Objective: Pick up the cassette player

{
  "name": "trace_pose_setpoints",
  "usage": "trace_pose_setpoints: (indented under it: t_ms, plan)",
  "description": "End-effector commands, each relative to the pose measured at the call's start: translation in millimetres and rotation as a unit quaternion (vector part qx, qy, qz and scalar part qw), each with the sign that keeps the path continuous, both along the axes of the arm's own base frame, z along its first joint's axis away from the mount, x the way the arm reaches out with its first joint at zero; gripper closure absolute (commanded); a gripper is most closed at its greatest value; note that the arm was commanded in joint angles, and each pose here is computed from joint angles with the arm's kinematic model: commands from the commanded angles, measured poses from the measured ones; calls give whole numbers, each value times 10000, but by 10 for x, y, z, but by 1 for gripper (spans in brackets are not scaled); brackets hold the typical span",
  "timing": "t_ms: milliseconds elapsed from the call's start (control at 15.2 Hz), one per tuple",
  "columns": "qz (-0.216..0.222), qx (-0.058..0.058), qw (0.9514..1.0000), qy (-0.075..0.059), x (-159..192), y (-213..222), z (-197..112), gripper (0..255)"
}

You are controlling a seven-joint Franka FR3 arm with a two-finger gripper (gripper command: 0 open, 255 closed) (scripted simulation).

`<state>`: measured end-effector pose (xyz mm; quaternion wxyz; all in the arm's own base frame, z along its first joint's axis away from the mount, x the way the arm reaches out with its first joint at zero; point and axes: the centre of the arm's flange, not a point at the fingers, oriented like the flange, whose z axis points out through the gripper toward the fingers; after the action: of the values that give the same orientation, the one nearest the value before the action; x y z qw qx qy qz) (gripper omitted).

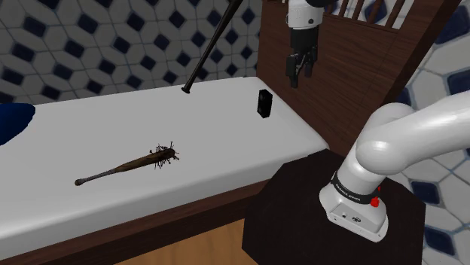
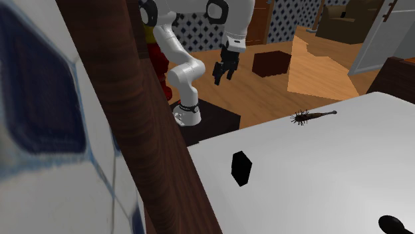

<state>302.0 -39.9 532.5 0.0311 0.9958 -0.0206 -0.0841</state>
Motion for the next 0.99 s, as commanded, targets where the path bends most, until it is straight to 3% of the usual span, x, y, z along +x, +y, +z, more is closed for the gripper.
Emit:
trace_pose_setpoints:
  t_ms: [0, 924]
  plan:
    - [0, 0, 10000, 0, 0, 0, 0, 0]
    - [-586, 123, 9968, -534, 1067, -958, -1031, 0]
